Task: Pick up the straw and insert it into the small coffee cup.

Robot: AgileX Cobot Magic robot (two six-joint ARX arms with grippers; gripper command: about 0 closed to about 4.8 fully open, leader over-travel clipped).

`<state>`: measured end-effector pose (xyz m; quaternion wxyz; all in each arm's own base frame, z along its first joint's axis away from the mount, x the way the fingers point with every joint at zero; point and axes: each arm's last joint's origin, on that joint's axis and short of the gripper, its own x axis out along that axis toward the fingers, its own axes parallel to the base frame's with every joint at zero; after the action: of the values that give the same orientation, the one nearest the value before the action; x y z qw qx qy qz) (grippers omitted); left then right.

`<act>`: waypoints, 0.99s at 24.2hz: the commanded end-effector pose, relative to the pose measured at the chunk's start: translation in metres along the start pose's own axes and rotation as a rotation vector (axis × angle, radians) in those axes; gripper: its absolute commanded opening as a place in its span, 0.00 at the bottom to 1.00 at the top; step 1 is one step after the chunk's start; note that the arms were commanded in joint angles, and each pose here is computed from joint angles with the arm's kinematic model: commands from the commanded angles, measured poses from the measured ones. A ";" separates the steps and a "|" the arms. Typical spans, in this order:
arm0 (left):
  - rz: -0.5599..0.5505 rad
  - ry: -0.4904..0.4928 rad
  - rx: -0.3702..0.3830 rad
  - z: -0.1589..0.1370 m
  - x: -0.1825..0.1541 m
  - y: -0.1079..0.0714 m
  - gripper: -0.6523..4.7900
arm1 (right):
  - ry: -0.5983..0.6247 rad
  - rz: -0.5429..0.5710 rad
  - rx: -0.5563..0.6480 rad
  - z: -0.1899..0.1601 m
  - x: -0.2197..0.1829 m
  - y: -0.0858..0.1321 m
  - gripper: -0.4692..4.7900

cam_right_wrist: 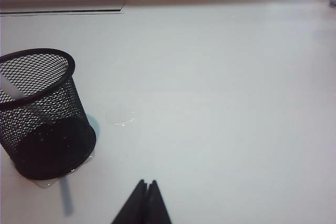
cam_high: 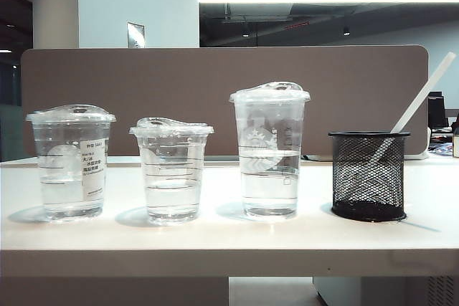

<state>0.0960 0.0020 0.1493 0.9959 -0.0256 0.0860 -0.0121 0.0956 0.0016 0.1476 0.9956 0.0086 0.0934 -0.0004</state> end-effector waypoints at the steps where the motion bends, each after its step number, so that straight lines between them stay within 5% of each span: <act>1: -0.005 -0.003 0.004 0.000 0.000 0.000 0.16 | -0.005 -0.001 0.001 -0.001 0.001 0.000 0.10; 11: -0.002 0.067 -0.001 0.042 -0.028 -0.004 0.16 | -0.005 -0.001 0.001 -0.001 0.001 0.000 0.10; 24: -0.058 -0.212 0.025 0.139 -0.100 -0.014 0.16 | -0.005 -0.001 0.001 -0.001 0.001 0.000 0.10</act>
<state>0.0261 -0.0018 0.2973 0.9992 -0.0201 -0.0151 -0.0306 0.0956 0.0016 0.1476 0.9956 0.0087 0.0934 -0.0005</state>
